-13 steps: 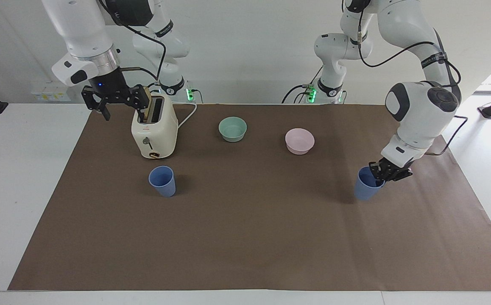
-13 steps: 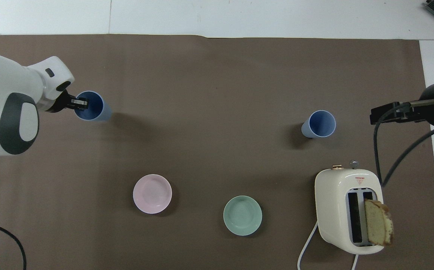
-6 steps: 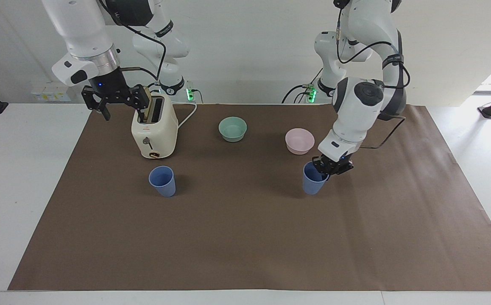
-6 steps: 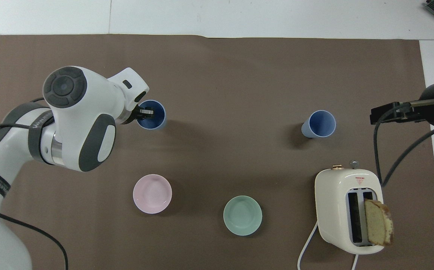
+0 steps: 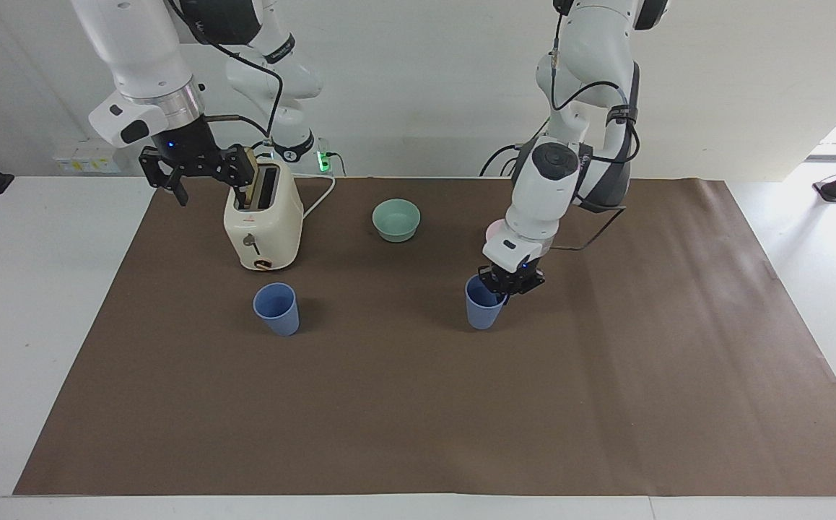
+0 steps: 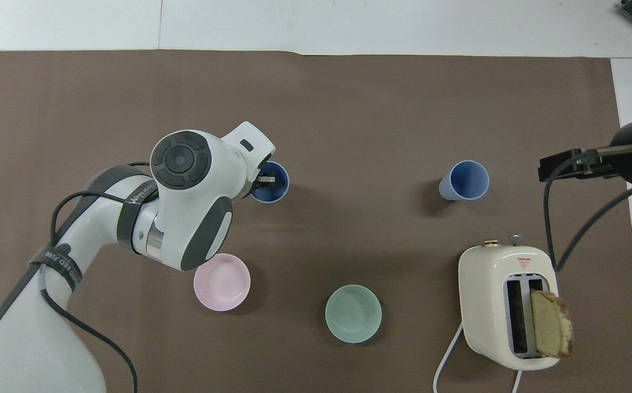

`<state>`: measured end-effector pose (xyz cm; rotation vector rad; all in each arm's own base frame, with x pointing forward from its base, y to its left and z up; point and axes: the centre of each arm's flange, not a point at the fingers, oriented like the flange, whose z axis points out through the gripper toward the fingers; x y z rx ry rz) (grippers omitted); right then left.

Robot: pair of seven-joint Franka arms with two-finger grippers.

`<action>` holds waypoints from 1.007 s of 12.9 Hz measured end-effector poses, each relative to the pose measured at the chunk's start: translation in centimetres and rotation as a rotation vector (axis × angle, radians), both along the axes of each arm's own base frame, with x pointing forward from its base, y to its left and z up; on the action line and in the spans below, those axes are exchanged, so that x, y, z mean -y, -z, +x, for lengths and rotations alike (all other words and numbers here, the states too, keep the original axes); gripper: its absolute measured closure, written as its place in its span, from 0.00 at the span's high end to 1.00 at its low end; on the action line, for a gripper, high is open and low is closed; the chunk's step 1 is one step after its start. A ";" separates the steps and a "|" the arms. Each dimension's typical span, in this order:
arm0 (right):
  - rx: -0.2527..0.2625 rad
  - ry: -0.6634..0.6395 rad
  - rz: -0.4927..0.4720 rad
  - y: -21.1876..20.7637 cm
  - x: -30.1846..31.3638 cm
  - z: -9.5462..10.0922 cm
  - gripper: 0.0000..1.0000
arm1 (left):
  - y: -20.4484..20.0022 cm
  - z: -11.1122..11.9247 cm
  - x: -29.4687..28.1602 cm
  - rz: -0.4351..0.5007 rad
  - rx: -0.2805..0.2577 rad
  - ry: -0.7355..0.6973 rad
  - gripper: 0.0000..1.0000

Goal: Stack blue cups with both arms
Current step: 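Carry the blue cup with the left gripper toward the table center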

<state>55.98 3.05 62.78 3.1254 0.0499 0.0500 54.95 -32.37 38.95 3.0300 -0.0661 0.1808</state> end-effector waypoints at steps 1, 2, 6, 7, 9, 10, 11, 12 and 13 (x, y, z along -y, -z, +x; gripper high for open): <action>-0.002 0.000 0.000 0.1 0.0 0.0 1.00 | 0.3 -0.6 1.1 -0.004 0.002 -0.001 0.05; -0.003 0.000 0.000 0.1 0.0 0.0 1.00 | 0.5 -0.8 1.7 -0.005 0.002 0.000 0.05; -0.006 0.001 -0.001 0.3 0.0 -0.1 1.00 | 1.9 -1.4 1.7 0.008 -0.020 -0.001 0.05; -0.007 0.001 -0.001 0.3 0.1 -0.2 1.00 | 2.1 -1.4 1.6 0.010 -0.024 -0.001 0.06; -0.008 0.002 -0.002 0.3 0.1 -0.2 1.00 | 2.2 -1.5 1.6 0.011 -0.024 -0.001 0.25; -0.009 0.002 -0.002 0.4 0.1 -0.2 1.00 | 2.2 -1.5 1.6 0.011 -0.024 -0.001 0.38; -0.012 0.003 -0.002 0.5 0.1 -0.2 1.00 | 2.2 -1.5 1.6 0.011 -0.024 -0.001 0.51; -0.014 0.003 -0.002 0.7 0.2 -0.2 1.00 | 2.1 -1.5 1.6 0.010 -0.024 -0.001 0.63; -0.009 0.004 -0.002 0.9 0.2 -0.1 1.00 | 2.0 -1.4 1.5 0.010 -0.023 -0.002 0.77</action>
